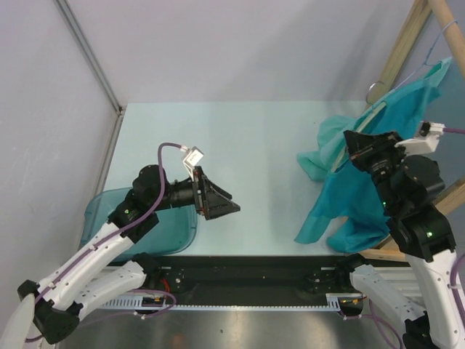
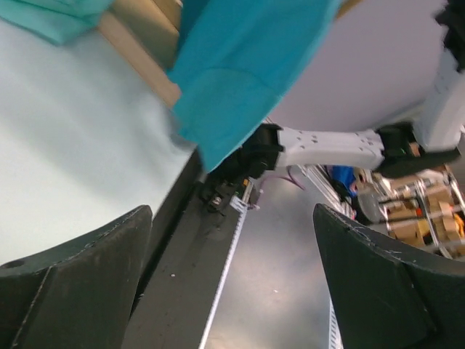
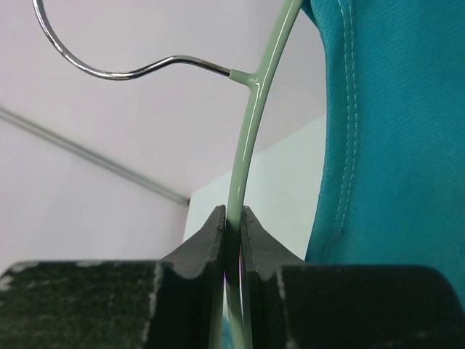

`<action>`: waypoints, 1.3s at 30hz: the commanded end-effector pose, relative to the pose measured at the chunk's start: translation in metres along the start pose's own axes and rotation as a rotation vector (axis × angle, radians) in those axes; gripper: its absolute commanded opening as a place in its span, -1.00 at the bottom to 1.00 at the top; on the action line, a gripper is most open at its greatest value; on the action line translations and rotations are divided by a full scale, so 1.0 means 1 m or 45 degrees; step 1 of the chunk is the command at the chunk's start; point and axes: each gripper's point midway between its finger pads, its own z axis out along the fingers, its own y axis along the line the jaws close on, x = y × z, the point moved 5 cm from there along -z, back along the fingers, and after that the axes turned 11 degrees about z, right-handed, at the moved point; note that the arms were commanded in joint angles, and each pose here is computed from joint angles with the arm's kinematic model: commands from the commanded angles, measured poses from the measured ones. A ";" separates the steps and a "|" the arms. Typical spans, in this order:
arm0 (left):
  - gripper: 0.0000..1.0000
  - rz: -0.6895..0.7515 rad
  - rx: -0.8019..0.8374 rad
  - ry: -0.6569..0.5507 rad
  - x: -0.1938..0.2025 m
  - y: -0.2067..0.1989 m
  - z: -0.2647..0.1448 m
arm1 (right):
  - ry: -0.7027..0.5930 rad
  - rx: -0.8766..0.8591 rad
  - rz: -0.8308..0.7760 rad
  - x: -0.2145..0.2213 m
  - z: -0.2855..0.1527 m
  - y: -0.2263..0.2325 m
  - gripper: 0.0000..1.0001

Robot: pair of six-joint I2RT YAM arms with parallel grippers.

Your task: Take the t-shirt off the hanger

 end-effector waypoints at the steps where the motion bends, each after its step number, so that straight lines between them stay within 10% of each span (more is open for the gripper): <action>1: 0.96 0.247 0.211 -0.077 -0.024 -0.054 0.006 | 0.135 -0.200 0.216 0.020 0.009 0.029 -1.00; 8: 0.99 0.532 0.252 -0.124 -0.033 -0.111 0.041 | 0.110 -0.171 0.329 0.042 0.015 0.043 -1.00; 22: 1.00 0.679 -0.188 -0.125 -0.046 -0.065 0.112 | 0.209 -0.124 0.511 0.102 -0.005 0.069 -0.95; 32: -0.98 0.735 -0.241 -0.081 -0.059 -0.067 0.071 | 0.308 -0.254 0.485 0.119 -0.017 0.090 -0.72; 39: -0.99 0.831 -0.276 -0.025 -0.078 -0.077 0.017 | 0.388 -0.330 0.254 0.137 -0.018 0.092 -0.46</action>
